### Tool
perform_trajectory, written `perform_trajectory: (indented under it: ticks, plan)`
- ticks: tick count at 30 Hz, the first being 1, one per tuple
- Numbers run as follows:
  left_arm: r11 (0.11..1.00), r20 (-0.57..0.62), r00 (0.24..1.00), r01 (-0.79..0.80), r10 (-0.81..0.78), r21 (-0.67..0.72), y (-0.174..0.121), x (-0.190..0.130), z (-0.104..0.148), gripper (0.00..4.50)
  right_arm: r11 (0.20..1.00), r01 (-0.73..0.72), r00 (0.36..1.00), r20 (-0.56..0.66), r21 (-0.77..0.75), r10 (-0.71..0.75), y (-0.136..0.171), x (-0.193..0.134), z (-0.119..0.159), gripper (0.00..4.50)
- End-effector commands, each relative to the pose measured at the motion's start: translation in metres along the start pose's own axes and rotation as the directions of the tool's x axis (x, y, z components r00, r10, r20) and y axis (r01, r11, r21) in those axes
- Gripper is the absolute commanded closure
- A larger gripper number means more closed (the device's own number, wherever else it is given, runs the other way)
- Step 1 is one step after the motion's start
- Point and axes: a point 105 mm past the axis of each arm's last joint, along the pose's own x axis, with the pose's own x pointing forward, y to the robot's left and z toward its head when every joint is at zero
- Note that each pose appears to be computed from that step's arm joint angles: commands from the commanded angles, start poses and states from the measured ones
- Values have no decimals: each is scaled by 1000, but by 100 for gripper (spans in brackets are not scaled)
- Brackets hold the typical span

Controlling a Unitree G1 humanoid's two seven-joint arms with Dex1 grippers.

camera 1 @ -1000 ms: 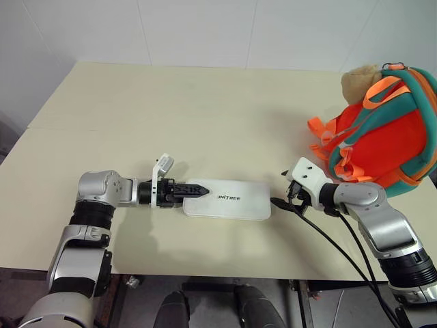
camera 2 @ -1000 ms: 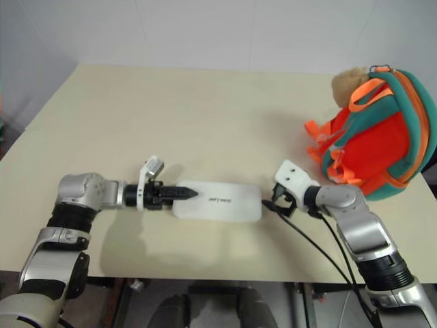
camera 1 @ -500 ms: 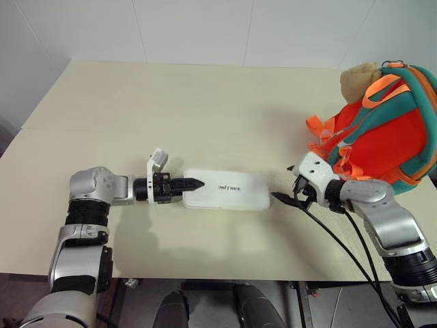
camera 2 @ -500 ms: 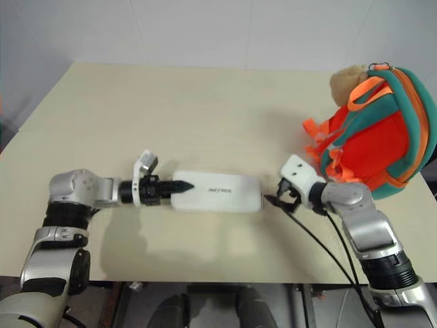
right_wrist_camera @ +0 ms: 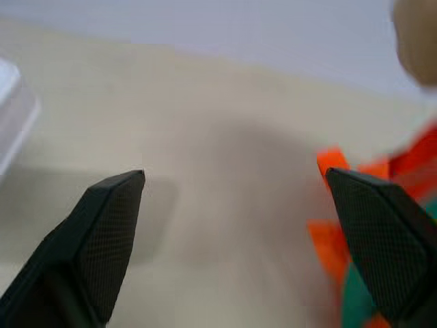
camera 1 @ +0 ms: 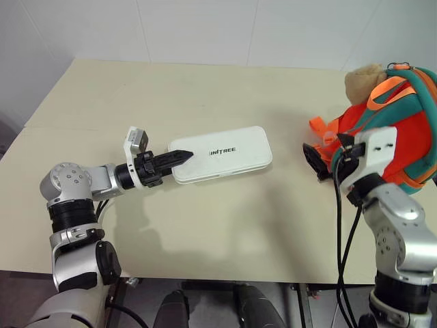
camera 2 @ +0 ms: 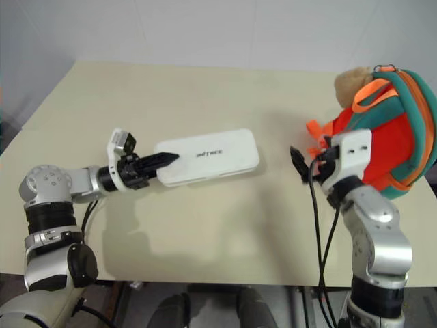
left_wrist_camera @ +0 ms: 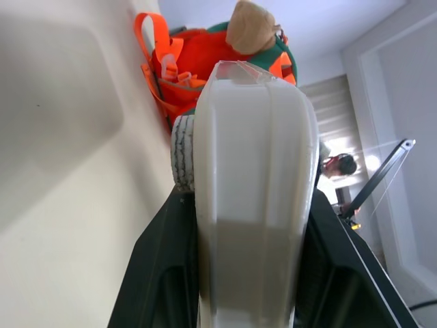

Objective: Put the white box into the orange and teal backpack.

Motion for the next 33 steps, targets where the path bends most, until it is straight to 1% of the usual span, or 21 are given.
perform_trajectory:
  ticks: [1,5,8,18,22,26,27,30,33]
  plan:
    - [998,3,998,60,-60,37,-15,5,4,319,996,92,988,124,16,-93,-13,-11,27,0]
    - [997,4,998,60,-60,38,-16,5,5,319,983,175,976,125,58,-181,-26,-17,24,0]
    - [998,0,998,59,-59,39,-16,7,5,319,977,199,971,119,76,-207,-33,-11,20,0]
    - [998,3,999,49,-49,50,-17,9,6,319,963,257,950,160,84,-267,-56,37,25,0]
    - [997,9,999,48,-49,57,-17,6,5,319,962,258,946,180,88,-270,-56,55,27,0]
    - [997,22,999,40,-42,61,-15,3,3,319,962,255,949,166,96,-268,-53,76,25,0]
    - [997,24,999,39,-41,63,-15,2,2,319,958,269,946,158,101,-282,-55,80,25,18]
    - [997,33,999,37,-39,71,-16,0,2,319,966,243,952,166,91,-256,-50,87,30,88]
    - [997,41,999,29,-32,73,-16,-3,2,319,966,240,953,169,94,-253,-49,88,35,192]
